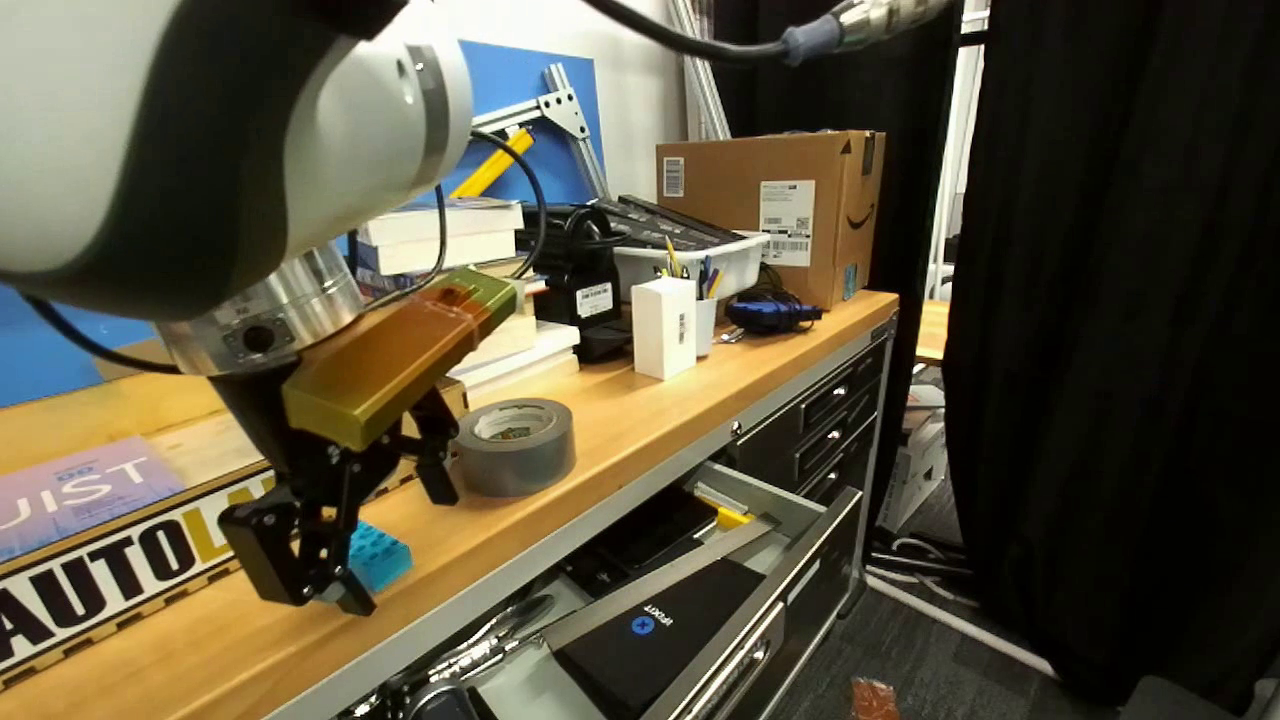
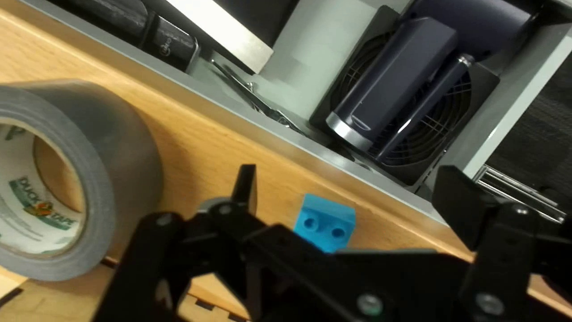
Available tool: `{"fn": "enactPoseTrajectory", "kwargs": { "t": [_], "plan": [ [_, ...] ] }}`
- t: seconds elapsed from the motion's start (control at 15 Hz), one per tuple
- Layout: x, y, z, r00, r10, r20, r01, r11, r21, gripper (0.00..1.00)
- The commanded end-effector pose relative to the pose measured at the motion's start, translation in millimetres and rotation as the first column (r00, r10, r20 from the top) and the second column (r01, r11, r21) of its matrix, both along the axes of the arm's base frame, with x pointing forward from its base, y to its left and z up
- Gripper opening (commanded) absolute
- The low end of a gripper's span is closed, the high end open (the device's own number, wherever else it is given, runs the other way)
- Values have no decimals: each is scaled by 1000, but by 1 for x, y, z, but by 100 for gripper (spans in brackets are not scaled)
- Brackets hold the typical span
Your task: Pick up the blue object from the counter and put it in the open drawer and close it
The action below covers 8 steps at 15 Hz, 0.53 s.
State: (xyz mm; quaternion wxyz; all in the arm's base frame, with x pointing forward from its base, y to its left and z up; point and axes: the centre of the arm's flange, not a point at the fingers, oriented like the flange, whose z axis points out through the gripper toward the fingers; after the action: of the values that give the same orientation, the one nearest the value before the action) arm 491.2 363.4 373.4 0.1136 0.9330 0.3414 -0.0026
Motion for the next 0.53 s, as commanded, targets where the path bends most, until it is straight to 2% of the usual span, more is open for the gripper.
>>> {"fn": "enactPoseTrajectory", "kwargs": {
  "t": [0.0, 0.2, 0.33, 0.4, 0.47],
  "plan": [
    [18, 30, -1, 996, -29, 81, 29, 1000, -3, 100],
    [33, 35, -3, 988, -66, 141, 69, 998, -14, 100],
    [43, 35, -4, 987, -82, 141, 85, 996, -18, 100],
    [47, 35, -6, 988, -77, 133, 81, 997, -21, 75],
    [50, 34, -7, 989, -71, 129, 75, 997, -23, 74]
  ]
}}
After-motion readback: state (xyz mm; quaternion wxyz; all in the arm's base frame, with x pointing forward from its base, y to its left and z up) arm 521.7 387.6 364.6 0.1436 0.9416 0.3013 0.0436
